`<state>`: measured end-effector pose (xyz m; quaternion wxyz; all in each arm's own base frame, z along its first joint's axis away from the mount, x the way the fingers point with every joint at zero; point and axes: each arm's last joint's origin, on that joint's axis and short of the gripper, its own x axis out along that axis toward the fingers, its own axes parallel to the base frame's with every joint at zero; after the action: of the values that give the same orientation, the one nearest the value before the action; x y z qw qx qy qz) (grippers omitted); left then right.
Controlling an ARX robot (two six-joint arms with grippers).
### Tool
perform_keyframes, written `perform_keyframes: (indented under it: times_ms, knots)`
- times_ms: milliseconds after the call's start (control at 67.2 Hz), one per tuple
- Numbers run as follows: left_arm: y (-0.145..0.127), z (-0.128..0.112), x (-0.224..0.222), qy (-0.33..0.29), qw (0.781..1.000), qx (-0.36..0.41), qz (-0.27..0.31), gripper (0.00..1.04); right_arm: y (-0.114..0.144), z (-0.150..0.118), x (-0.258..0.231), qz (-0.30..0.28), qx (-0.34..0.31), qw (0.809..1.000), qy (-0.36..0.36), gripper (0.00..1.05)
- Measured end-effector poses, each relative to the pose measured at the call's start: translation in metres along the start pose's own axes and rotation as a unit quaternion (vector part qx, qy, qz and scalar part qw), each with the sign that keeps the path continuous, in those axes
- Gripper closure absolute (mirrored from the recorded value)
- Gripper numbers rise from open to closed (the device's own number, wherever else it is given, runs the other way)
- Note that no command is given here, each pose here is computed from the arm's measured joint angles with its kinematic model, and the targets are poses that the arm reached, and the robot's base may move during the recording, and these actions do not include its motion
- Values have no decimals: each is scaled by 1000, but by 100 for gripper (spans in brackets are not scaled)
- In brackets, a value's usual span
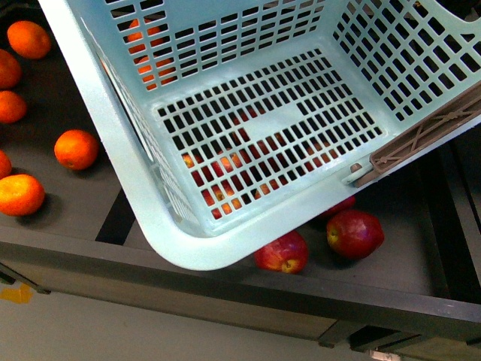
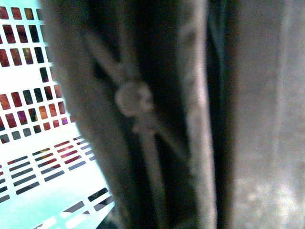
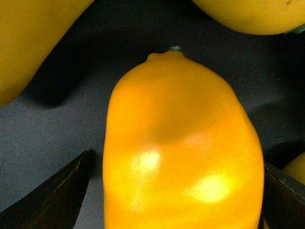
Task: Pick mango and avocado into basket
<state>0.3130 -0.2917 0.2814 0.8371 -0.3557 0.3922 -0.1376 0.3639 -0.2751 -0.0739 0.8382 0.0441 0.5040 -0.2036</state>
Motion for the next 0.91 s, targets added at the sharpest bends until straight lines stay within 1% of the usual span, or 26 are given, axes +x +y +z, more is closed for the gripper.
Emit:
perform_keyframes:
  times_ms: [149, 164, 268, 416, 565, 744, 833, 907]
  knots:
    - [0, 0, 0, 0, 1000, 0, 0, 91, -3, -2, 0, 2, 11, 1000, 1, 34]
    - [0, 0, 0, 0, 1000, 0, 0, 91, -3, -3, 0, 4, 15, 1000, 1, 37]
    - [0, 0, 0, 0, 1000, 0, 0, 91, -5, -6, 0, 8, 24, 1000, 3, 45]
    - [0, 0, 0, 0, 1000, 0, 0, 91, -9, -13, -11, 17, 40, 999, -4, 46]
    - [0, 0, 0, 0, 1000, 0, 0, 91, -13, -13, -40, 44, 50, 997, -42, 46]
    - [0, 0, 0, 0, 1000, 0, 0, 91, -15, 4, -108, 96, 51, 987, -120, 46]
    - [0, 0, 0, 0, 1000, 0, 0, 91, -12, 10, -153, 127, 44, 978, -161, 46]
    - [0, 0, 0, 0, 1000, 0, 0, 91, -6, 12, -181, 145, 38, 972, -181, 46]
